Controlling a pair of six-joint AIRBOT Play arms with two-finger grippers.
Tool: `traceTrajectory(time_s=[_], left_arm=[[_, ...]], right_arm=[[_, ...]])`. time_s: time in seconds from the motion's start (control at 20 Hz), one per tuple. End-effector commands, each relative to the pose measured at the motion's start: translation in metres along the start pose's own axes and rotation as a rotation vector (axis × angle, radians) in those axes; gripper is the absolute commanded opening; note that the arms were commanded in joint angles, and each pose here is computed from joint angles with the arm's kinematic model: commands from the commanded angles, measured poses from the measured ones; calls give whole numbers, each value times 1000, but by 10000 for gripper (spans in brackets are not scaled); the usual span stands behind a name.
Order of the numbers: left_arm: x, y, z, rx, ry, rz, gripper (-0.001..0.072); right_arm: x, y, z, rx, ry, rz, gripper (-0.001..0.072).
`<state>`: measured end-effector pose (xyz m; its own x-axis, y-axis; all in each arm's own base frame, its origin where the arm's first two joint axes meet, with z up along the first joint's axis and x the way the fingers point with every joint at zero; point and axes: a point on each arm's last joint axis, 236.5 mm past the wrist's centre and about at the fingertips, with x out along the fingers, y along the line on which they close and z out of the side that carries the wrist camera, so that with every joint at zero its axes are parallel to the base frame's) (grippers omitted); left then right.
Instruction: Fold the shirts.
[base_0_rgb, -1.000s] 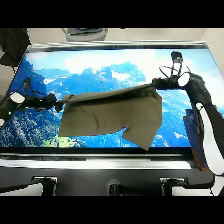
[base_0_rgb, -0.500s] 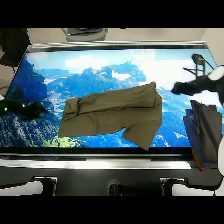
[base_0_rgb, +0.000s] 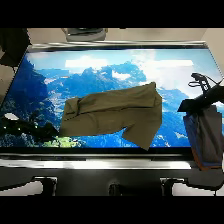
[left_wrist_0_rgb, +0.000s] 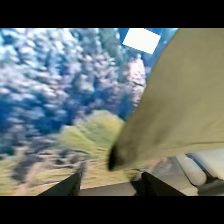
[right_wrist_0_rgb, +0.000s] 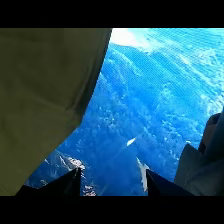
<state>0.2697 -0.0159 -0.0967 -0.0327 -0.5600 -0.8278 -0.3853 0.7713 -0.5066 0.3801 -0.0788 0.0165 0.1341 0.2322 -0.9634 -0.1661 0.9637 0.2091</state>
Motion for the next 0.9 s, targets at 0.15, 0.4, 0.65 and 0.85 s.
traceTrajectory(time_s=[0.15,0.4,0.65,0.85], left_arm=[[10,-1,31,-20,-141,14,289],[12,-4,30,-22,-139,16,28],[9,-6,31,-10,-151,16,27],[3,-10,32,28,-171,19,28]], right_arm=[[2,4,-11,-19,39,23,496],[30,17,-32,4,95,98,497],[87,45,-27,49,9,191,512],[121,56,0,131,-69,260,503]])
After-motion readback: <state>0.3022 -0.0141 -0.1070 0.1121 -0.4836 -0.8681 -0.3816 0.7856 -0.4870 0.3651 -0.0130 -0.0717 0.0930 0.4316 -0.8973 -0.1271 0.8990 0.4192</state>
